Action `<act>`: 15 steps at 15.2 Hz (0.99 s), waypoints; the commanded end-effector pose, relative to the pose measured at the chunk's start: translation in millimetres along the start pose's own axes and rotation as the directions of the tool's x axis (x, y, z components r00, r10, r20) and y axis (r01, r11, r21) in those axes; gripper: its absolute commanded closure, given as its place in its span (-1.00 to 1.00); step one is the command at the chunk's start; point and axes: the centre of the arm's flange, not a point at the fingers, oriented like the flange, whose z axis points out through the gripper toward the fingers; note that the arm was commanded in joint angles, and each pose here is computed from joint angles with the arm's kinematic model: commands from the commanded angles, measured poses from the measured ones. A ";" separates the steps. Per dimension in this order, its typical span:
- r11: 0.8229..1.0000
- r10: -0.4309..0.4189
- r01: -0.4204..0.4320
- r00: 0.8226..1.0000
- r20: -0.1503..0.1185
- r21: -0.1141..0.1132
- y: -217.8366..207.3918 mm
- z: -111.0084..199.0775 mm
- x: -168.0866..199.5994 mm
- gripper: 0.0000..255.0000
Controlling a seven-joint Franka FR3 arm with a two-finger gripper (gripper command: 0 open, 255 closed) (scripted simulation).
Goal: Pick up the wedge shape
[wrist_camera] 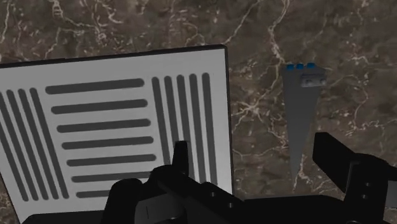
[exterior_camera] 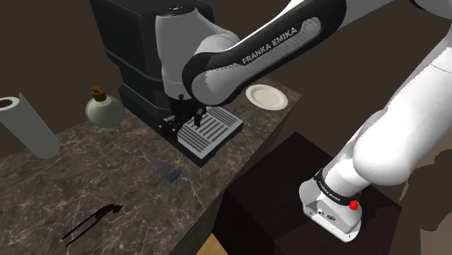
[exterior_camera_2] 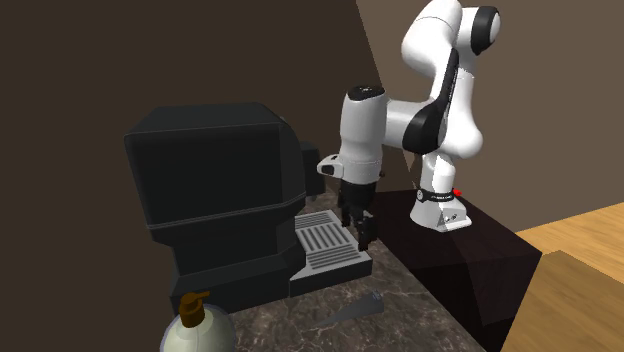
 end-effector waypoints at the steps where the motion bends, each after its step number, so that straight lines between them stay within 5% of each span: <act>1: 1.000 0.004 -0.004 1.000 0.004 0.003 -17.2 15.1 13.0 -1.00; 9: 1.000 0.010 -0.011 1.000 0.020 0.010 -88.2 80.4 52.4 -1.00; 15: 1.000 0.010 -0.011 1.000 0.020 0.010 -89.6 112.0 53.0 -1.00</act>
